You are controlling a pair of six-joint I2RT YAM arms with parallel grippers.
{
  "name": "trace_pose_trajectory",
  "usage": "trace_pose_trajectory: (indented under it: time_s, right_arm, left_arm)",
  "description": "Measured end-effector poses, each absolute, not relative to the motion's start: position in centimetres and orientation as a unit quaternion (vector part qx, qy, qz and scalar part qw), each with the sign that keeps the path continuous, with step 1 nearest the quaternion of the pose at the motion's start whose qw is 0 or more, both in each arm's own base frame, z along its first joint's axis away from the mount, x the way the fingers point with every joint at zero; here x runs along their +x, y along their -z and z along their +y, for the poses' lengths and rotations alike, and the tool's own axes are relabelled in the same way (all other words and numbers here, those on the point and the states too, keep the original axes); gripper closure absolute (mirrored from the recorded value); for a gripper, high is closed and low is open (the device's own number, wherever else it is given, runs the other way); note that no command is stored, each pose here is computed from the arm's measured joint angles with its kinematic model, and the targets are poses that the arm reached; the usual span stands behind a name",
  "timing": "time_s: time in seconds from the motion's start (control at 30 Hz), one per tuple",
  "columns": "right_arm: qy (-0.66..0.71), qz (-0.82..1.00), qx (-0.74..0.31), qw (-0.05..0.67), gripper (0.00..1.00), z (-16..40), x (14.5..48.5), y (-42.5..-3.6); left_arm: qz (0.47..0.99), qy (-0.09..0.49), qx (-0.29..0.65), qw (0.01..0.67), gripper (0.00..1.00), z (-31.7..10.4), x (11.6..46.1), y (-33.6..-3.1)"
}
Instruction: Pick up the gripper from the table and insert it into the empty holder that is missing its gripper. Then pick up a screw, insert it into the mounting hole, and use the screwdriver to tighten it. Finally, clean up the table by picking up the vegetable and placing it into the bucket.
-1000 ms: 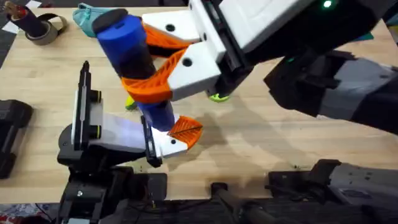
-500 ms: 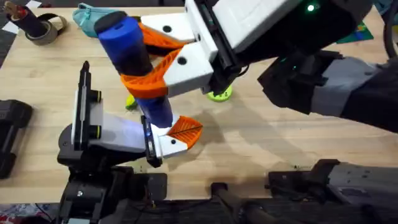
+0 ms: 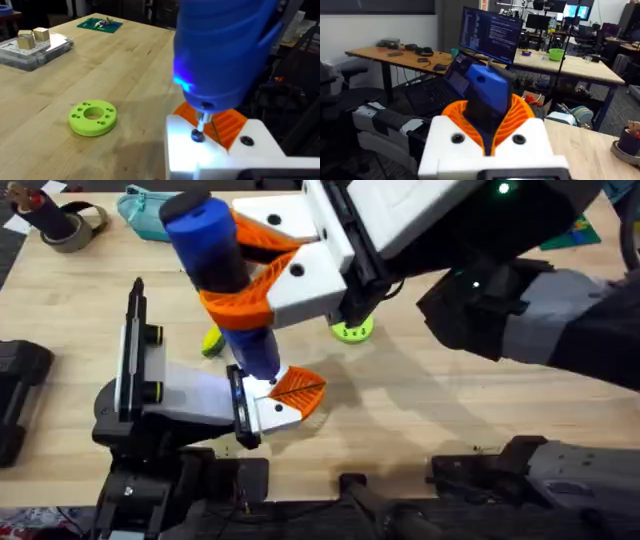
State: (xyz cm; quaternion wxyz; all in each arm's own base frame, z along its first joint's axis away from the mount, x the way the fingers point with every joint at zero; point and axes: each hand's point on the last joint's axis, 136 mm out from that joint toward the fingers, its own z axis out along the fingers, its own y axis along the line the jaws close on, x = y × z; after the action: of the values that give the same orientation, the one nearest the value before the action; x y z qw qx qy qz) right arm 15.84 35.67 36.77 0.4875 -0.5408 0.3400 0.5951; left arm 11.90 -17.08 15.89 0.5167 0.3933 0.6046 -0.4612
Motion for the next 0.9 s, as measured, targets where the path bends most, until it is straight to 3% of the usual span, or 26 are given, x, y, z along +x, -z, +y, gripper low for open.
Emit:
trace_pose_trajectory:
  time_s: [0.9]
  right_arm:
    - [-0.595, 0.344, -0.541, 0.486, 0.954, 35.69, 15.95, -36.6]
  left_arm:
    - [0.605, 0.461, 0.393, 0.517, 0.986, -17.08, 11.9, -15.89]
